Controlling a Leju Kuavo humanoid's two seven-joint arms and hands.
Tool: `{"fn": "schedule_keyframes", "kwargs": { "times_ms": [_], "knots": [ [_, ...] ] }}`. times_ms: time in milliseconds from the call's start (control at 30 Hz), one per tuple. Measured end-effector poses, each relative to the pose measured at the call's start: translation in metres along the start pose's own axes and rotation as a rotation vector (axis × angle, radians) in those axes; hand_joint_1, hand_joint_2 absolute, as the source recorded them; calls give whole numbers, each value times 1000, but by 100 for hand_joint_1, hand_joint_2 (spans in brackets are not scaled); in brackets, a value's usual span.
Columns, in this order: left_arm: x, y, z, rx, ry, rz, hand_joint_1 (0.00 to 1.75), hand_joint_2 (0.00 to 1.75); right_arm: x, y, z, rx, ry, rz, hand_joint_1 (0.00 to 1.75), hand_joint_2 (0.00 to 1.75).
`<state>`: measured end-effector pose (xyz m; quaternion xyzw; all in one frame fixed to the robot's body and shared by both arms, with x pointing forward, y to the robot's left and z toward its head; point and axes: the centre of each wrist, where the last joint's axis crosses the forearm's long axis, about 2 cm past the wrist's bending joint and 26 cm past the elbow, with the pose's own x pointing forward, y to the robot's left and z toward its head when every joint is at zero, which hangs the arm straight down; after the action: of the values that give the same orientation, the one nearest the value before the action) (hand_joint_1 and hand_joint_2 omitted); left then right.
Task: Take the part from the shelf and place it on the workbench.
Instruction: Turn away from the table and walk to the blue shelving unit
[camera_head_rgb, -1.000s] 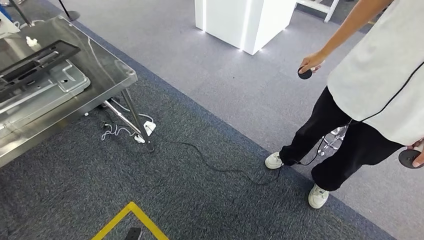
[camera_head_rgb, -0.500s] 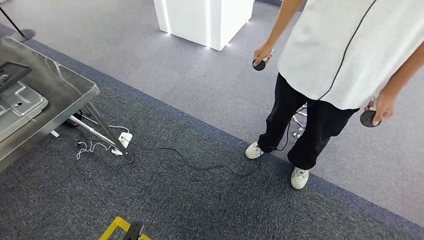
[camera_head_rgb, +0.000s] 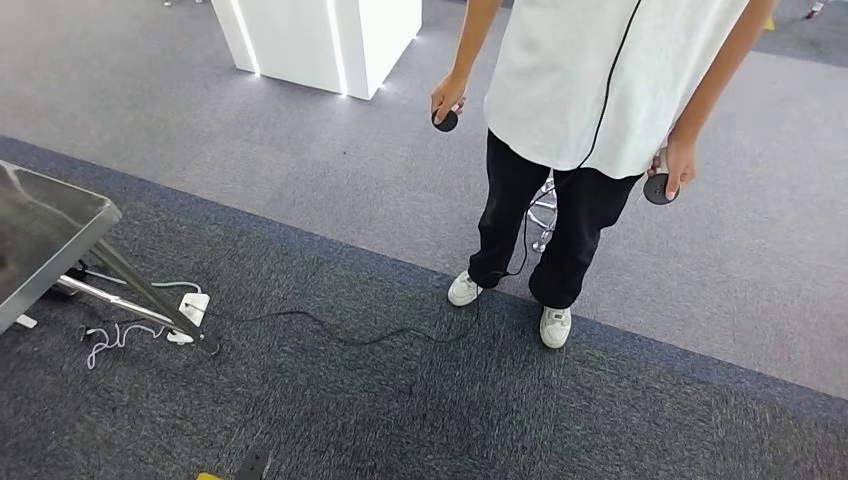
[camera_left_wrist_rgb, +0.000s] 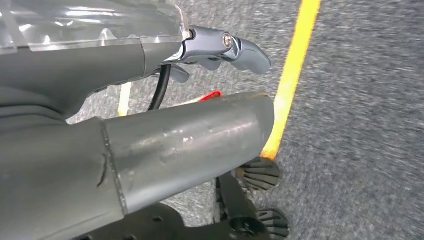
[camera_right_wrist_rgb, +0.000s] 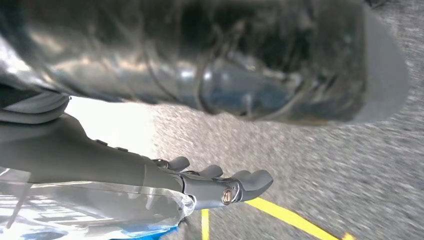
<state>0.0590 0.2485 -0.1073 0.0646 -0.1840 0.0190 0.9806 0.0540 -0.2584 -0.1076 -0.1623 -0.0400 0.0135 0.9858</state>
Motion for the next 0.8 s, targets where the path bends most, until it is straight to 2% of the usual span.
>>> {"fn": "schedule_keyframes", "kwargs": {
  "times_ms": [167,467,800],
  "knots": [
    [-4,1,1,4,2,-2,0,0,2,1,1,3,-3,4,0,0],
    [2,0,0,-4,-24,-6,0,0,0,3,1,5,4,2,0,0],
    [-7,2,1,9,18,-21,0,0,0,5,2,8,27,-4,0,0]
  ]
}}
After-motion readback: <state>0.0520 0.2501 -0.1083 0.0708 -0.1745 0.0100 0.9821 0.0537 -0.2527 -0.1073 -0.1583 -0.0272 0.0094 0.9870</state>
